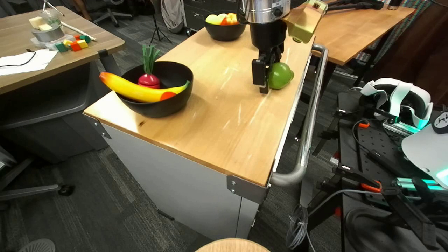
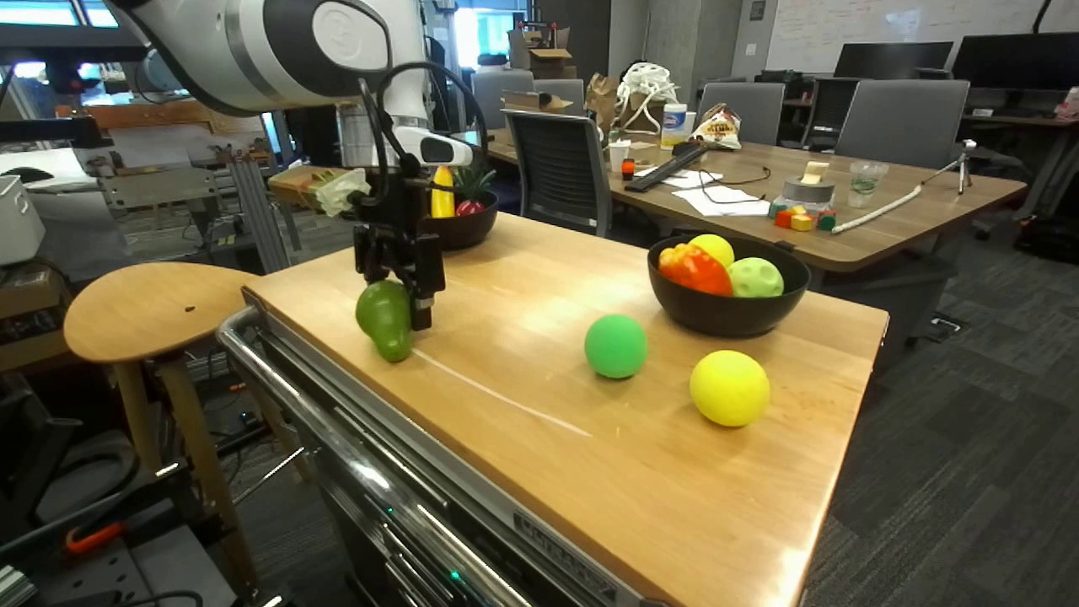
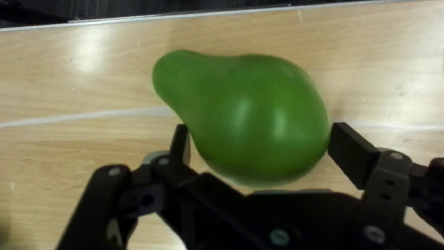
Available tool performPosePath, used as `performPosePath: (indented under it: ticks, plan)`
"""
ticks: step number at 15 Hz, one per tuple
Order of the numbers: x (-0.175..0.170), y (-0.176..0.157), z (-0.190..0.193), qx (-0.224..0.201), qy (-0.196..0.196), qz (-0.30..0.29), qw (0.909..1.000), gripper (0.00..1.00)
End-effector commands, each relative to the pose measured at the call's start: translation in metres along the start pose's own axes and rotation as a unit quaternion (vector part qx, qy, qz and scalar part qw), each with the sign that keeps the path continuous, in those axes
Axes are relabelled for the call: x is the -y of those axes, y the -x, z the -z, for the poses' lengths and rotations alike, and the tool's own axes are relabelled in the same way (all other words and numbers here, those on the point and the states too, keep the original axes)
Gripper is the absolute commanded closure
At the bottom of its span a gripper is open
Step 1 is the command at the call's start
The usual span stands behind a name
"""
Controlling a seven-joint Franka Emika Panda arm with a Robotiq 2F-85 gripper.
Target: Split the fruits between the two bowls
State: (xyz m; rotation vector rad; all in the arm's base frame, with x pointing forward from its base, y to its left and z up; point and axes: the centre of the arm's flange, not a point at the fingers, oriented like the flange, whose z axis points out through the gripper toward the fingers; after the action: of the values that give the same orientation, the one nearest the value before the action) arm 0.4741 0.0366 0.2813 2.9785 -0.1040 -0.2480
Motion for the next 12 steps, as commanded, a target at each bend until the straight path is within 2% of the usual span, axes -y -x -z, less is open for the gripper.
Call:
performPosePath:
  ticks: [1, 5, 6, 12]
  plan:
    - [-0.001, 0.022, 0.028, 0.013, -0.010, 0.036, 0.9992, 0.00]
    - [-0.001, 0.023, 0.025, 0.031, 0.003, 0.044, 0.9985, 0.01]
    - [-0.001, 0.021, 0.019, 0.041, 0.008, 0.041, 0.9983, 0.04]
    - [0.003, 0.015, -0.027, 0.104, 0.011, 0.037, 0.9939, 0.00]
